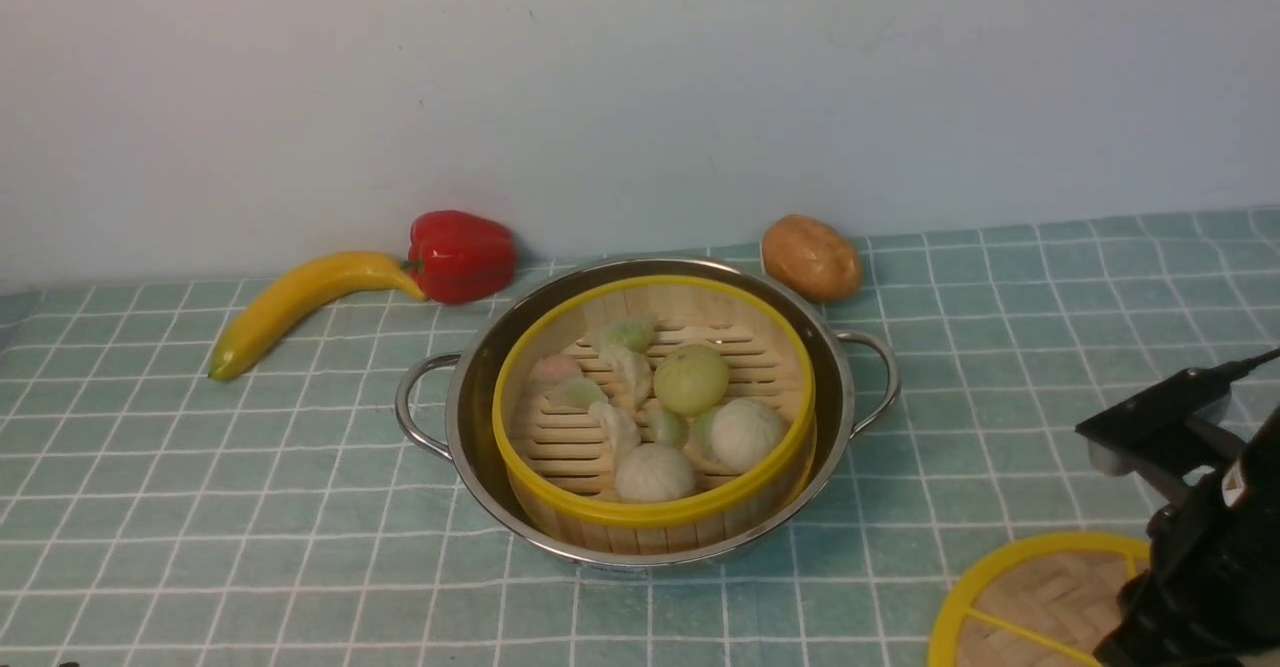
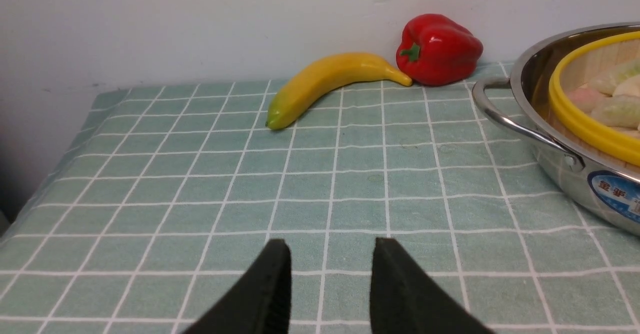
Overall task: Place the steamer in the pot on the blue tablecloth, and put the lid on the steamer.
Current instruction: 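Move the gripper down to the bamboo steamer lid and grasp its center knob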
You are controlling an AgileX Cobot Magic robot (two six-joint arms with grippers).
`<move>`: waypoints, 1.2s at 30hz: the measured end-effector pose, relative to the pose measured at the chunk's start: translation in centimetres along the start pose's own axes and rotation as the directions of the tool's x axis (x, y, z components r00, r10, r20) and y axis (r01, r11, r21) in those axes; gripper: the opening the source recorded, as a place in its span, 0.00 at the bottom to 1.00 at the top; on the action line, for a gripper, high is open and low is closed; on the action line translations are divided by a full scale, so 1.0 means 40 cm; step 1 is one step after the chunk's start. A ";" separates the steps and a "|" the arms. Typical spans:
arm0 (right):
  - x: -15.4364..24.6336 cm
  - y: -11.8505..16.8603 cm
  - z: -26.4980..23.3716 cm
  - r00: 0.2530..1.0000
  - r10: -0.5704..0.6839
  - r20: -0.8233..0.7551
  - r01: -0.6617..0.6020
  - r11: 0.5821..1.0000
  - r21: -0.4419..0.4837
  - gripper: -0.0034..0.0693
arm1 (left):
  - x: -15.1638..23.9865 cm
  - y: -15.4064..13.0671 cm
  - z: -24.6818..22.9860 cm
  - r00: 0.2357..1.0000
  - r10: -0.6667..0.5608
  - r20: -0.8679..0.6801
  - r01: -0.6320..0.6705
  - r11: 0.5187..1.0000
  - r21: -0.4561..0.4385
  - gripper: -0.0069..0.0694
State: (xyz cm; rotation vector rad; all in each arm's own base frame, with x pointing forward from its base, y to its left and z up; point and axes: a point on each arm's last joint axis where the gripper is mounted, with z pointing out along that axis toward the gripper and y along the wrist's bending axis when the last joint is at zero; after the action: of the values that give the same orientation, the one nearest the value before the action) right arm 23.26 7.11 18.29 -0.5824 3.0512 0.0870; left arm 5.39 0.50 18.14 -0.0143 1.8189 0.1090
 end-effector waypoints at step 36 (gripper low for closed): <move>-0.005 -0.001 0.024 0.995 0.080 -0.051 -0.081 0.997 -0.006 0.25 | 0.000 0.000 0.000 1.000 0.000 0.000 0.000 1.000 0.000 0.41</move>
State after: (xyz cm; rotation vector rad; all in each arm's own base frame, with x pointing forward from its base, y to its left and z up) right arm 23.48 7.22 17.33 -0.4689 3.1248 0.0878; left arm 5.39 0.50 18.14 -0.0143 1.8189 0.1090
